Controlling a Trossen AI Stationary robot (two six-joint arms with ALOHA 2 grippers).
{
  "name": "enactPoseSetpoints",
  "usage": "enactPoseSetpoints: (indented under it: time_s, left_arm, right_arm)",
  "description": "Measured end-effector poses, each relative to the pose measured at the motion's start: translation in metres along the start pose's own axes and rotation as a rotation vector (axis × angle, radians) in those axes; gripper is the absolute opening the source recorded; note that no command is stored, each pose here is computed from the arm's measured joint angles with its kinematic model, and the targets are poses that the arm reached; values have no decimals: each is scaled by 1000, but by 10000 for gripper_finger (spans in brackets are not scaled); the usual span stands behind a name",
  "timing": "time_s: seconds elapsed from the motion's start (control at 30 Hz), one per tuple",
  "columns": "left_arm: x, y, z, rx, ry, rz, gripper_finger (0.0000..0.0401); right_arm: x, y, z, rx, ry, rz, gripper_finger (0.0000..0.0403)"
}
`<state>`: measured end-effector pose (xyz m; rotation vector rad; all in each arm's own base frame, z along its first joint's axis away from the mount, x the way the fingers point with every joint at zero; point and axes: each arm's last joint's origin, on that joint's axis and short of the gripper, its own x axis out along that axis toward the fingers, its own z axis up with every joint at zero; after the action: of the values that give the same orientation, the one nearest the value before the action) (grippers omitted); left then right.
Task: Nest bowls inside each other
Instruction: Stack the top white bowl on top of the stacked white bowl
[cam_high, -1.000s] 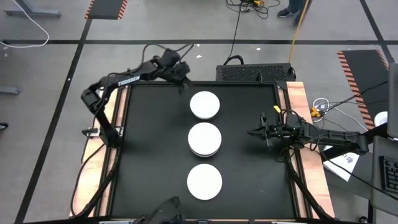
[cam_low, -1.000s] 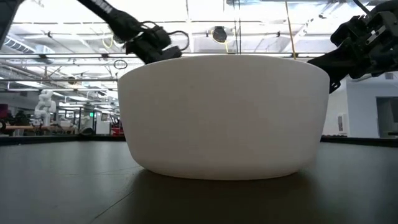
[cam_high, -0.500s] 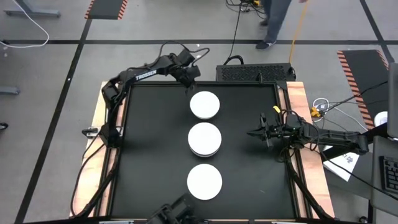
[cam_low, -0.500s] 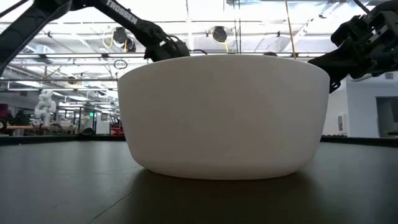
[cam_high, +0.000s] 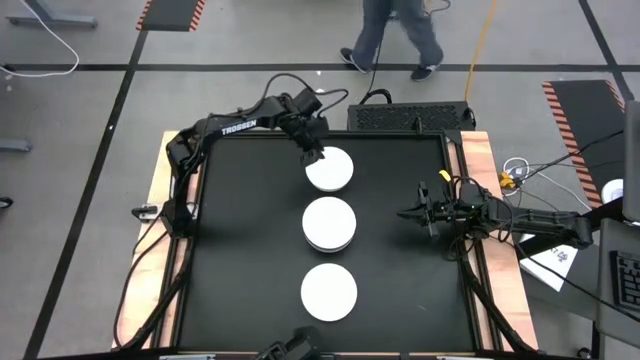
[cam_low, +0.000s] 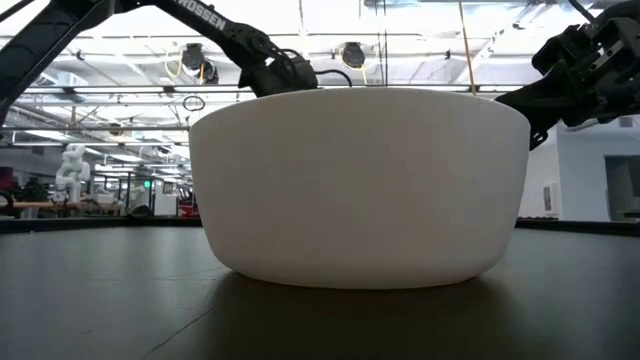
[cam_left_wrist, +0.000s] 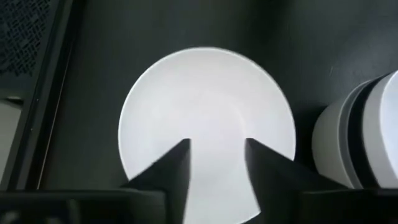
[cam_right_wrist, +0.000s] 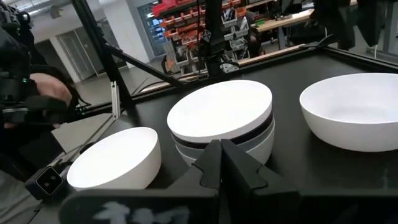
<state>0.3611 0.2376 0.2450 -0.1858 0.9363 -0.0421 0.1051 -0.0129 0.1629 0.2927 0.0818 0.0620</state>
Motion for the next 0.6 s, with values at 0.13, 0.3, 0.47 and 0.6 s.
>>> enactPoseSetpoints:
  time_s: [0.13,0.3,0.47,0.6]
  left_arm:
    - [-1,1,-3,-14,38,27,225]
    - [-4,7,-8,-34,59,43,295]
    - [-8,16,-13,-62,81,93,322]
    - [-7,25,-20,-95,101,85,312]
  right_arm:
    - [0,0,0,2,0,0,0]
    - [0,0,-1,6,7,-2,0]
    - [0,0,-1,17,8,-2,0]
    - [0,0,-1,22,8,-2,0]
